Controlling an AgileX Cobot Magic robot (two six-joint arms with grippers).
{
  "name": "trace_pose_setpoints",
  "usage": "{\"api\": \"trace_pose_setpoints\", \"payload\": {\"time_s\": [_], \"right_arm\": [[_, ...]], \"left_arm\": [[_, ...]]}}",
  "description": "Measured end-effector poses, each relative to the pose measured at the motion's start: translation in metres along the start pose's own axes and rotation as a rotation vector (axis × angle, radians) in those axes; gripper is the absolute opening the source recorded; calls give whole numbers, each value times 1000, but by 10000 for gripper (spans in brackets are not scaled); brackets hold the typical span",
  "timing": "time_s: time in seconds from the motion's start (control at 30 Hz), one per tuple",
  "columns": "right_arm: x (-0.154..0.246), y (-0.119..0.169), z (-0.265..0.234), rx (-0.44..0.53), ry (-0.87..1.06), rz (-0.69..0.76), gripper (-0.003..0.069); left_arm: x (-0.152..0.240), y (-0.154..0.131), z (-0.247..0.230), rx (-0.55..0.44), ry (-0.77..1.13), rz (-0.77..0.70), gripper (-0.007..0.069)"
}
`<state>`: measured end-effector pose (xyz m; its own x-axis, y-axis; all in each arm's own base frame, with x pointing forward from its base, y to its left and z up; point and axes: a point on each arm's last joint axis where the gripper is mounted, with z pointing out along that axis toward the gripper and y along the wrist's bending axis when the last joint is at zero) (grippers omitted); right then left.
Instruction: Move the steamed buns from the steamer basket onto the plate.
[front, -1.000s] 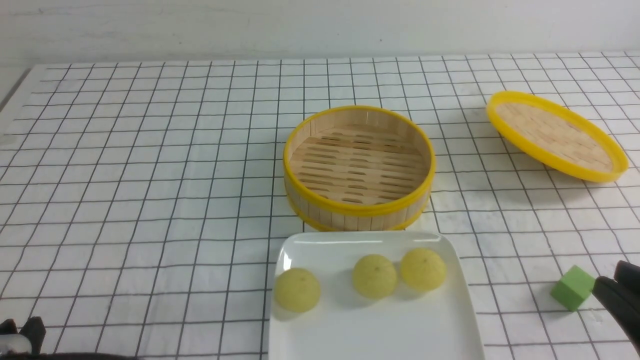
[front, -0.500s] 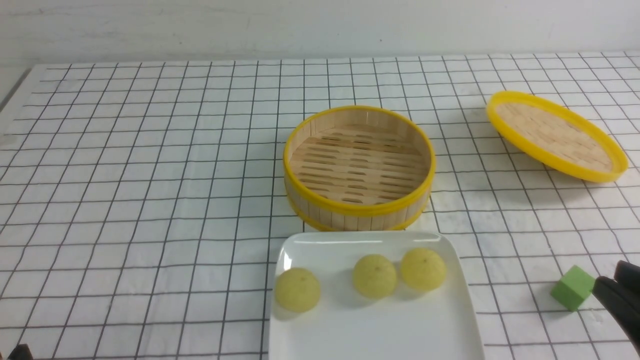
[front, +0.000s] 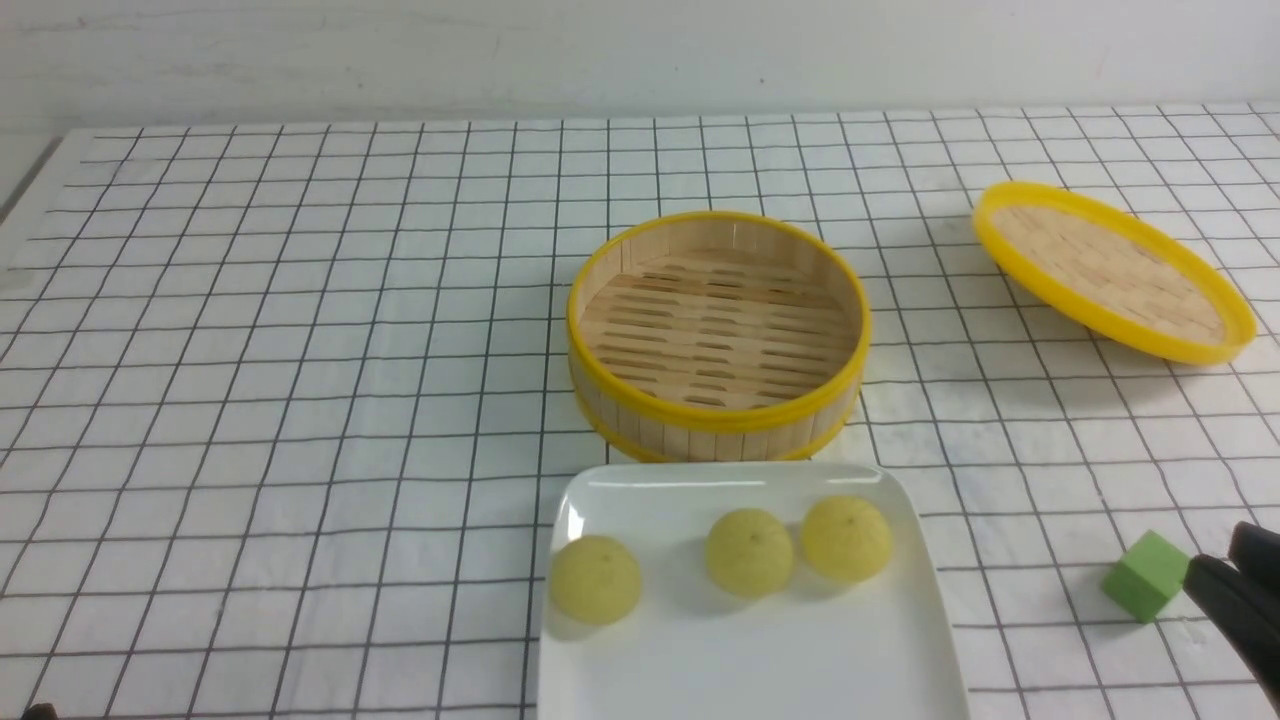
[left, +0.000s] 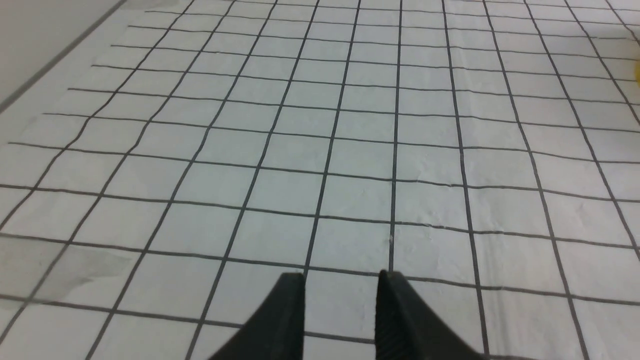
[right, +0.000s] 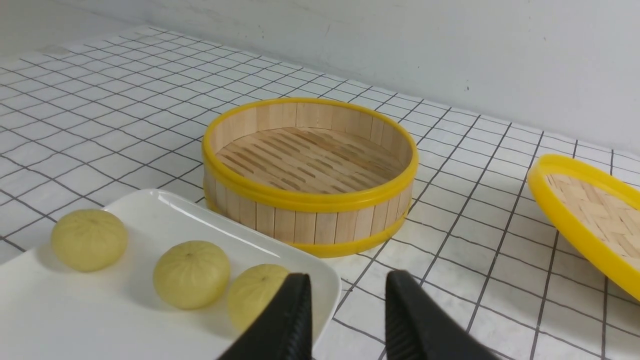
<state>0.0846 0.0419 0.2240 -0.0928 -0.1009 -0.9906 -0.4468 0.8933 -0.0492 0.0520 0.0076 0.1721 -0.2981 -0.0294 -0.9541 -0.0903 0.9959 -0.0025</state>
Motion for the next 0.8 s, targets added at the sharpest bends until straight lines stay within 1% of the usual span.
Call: {"api": "trace_pose_setpoints", "payload": {"time_s": [0.8], "right_arm": [[0, 0, 0, 0, 0, 1, 239]], "left_arm": [[0, 0, 0, 0, 0, 0, 241]]}}
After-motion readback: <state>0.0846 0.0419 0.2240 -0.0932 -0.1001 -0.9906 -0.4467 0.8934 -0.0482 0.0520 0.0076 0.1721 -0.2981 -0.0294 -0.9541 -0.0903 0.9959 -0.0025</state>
